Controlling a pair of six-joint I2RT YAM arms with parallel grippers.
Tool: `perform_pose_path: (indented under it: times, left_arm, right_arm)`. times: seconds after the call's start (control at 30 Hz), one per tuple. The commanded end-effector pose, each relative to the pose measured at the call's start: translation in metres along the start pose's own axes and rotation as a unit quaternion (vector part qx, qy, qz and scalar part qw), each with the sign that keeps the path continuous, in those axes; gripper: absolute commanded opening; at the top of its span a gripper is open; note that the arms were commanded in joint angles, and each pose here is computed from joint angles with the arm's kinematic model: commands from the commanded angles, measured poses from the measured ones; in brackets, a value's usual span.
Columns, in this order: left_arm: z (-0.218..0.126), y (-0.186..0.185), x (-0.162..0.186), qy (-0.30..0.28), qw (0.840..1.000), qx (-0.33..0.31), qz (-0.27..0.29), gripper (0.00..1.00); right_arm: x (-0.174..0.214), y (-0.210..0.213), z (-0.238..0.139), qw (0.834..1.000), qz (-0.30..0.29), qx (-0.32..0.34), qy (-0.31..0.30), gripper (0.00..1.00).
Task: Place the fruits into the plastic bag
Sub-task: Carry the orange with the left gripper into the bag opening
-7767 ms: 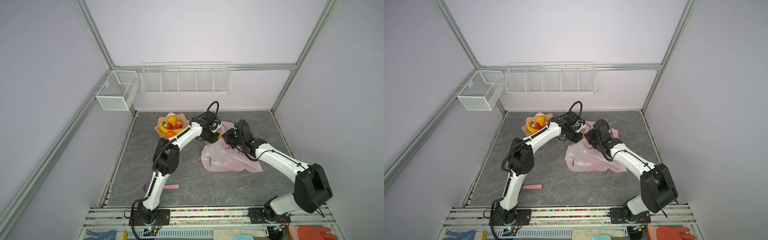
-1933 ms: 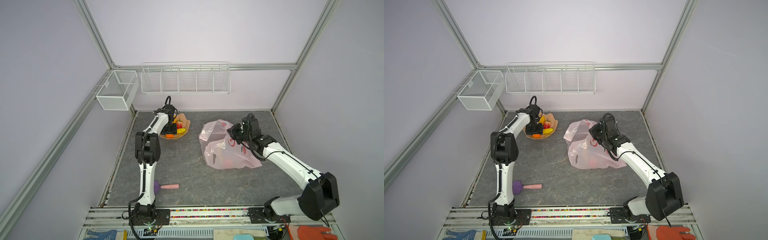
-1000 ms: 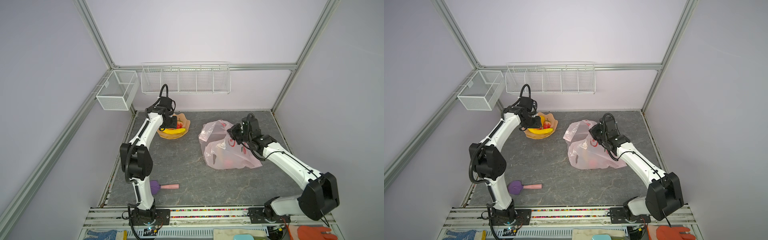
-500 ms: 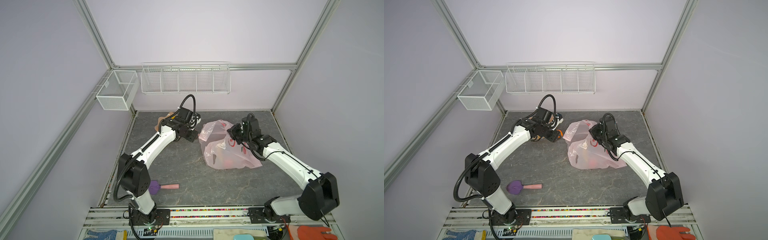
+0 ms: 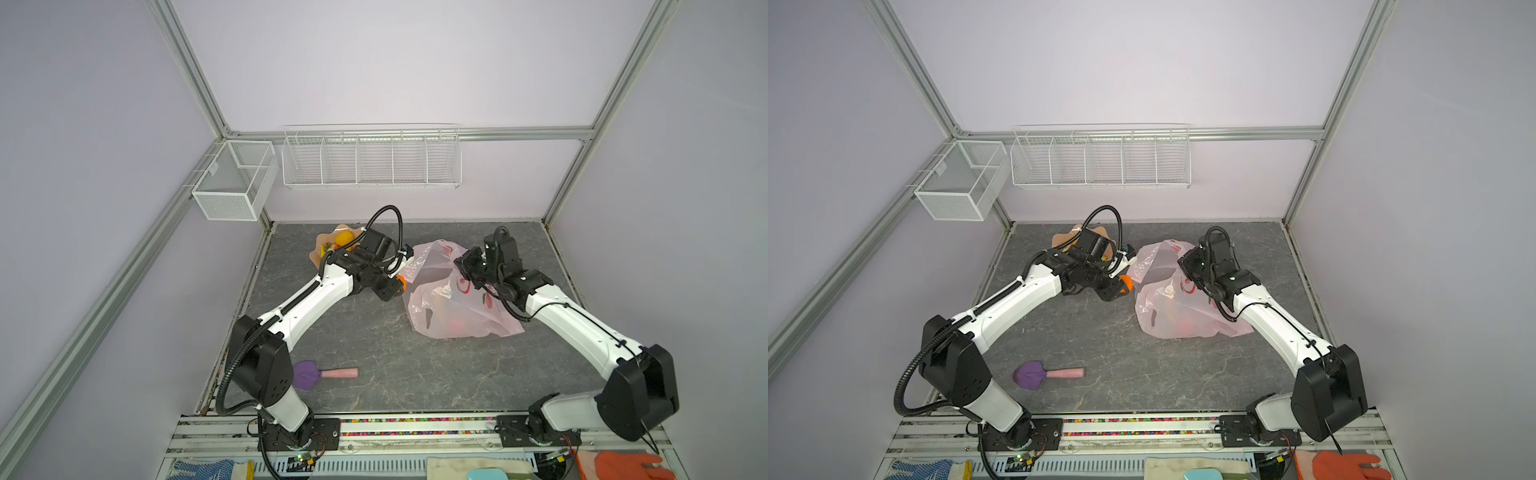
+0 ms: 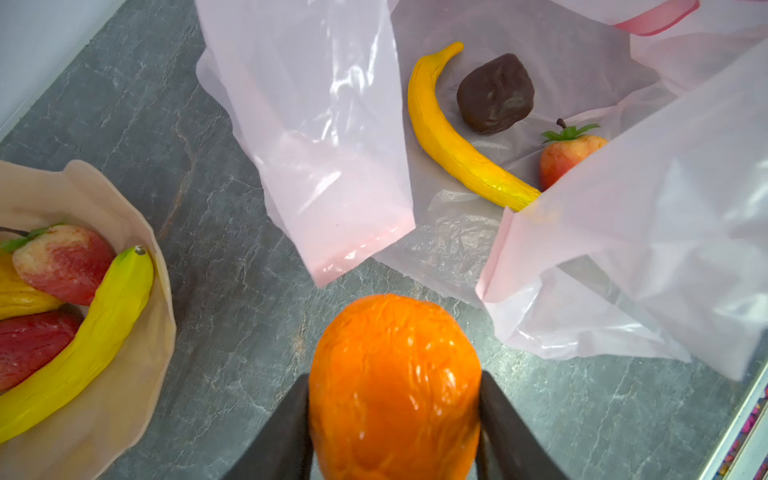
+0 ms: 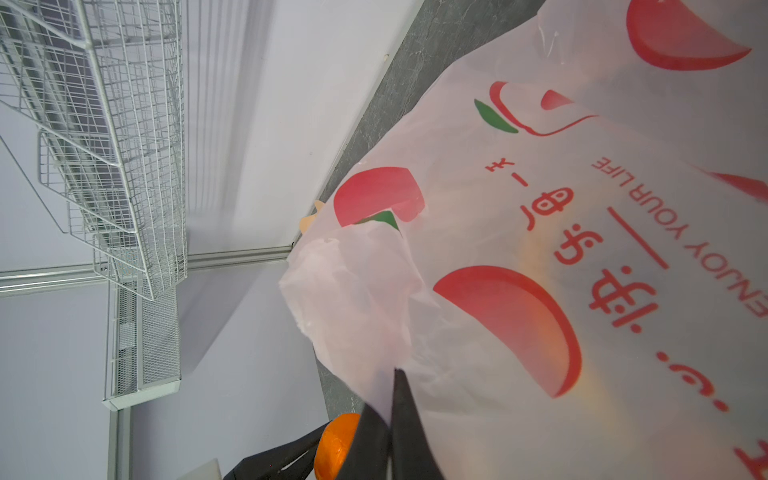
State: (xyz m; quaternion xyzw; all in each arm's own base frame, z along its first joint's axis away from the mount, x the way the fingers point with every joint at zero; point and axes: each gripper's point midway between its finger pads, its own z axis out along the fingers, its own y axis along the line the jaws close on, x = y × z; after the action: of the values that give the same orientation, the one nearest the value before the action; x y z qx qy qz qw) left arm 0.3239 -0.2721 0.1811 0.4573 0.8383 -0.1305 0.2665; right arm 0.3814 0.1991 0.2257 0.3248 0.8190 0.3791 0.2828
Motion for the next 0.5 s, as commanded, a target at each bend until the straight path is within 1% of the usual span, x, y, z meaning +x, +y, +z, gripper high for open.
perform_pose_path:
  times: [0.0,0.27,0.47]
  left_arm:
    - [0.007,-0.001,-0.006,-0.001,1.0,0.01,0.023,0.24]
    - [0.032,0.001,-0.007,0.026,0.998,0.023,0.048,0.24]
    - [0.043,-0.002,-0.021,0.022,0.997,0.037,0.06,0.24]
  right_arm:
    - [0.001,0.0,-0.001,1.0,0.002,0.0,0.003,0.06]
    - [0.003,0.0,-0.002,1.0,0.001,0.001,0.005,0.06]
    - [0.003,-0.001,-0.002,1.0,0.001,0.001,0.003,0.06]
